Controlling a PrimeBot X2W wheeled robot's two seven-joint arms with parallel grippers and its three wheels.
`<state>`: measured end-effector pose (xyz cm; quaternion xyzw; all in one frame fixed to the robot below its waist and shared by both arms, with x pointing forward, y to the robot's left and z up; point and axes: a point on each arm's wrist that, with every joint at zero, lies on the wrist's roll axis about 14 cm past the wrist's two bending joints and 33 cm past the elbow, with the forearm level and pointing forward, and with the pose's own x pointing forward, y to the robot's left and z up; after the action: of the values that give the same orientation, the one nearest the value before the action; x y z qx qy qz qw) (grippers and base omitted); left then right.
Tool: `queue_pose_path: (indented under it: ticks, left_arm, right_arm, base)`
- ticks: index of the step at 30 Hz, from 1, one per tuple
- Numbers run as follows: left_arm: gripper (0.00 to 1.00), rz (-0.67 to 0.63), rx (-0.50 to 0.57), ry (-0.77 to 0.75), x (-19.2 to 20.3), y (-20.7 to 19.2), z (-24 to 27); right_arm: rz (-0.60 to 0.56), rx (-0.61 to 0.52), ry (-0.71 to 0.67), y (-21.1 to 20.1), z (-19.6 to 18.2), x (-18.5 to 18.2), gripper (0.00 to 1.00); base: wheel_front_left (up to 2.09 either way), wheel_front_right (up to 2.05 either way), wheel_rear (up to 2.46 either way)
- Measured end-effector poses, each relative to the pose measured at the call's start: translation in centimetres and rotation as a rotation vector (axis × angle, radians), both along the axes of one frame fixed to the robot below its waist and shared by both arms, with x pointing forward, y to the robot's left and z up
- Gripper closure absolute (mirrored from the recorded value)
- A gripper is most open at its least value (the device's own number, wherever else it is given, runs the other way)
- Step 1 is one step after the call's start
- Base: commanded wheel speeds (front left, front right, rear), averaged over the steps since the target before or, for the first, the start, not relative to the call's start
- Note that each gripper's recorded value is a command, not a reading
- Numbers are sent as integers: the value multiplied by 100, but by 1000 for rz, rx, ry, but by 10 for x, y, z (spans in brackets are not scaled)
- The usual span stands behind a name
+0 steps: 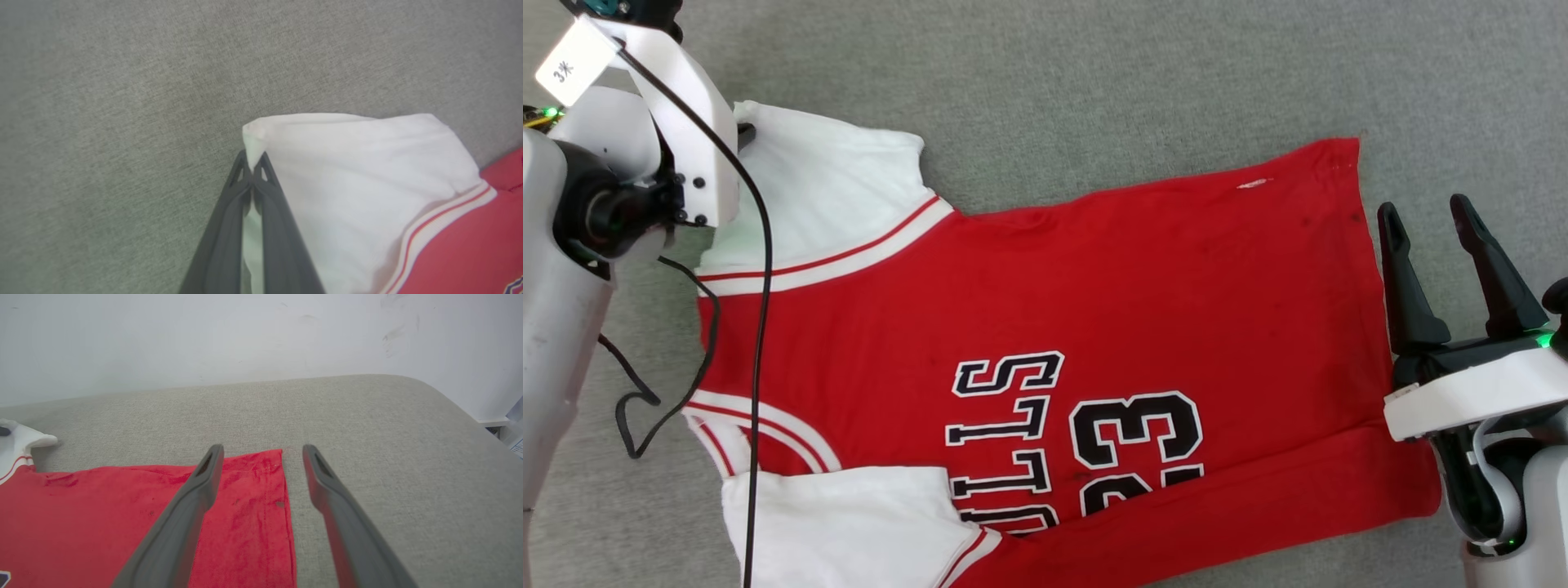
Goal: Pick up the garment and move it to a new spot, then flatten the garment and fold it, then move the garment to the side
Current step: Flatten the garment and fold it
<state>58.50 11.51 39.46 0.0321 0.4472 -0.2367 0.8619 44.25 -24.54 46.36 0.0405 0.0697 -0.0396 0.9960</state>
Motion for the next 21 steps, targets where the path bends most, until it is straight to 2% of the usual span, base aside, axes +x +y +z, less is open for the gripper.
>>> queue_pose_path:
  ticks: [7,13,16,18,21]
  left_arm:
    - [100,-28,-48,-165,-10,-1,46]
    - [100,-71,-71,-280,-37,0,83]
    - [100,-88,-71,-306,-58,2,92]
    - [100,-93,-73,-316,-72,4,95]
    - [100,-100,-84,-346,-88,3,104]
  right_arm:
    - [50,-48,61,1,9,-4,0]
    - [81,-110,243,-5,3,-2,0]
    - [105,-127,383,-5,-7,1,0]
    - [98,-113,498,-10,-16,0,0]
    - [113,-100,585,-5,-16,10,0]
  base:
    - [0,0,0]
    - [0,0,0]
    - [0,0,0]
    - [0,0,0]
    - [0,0,0]
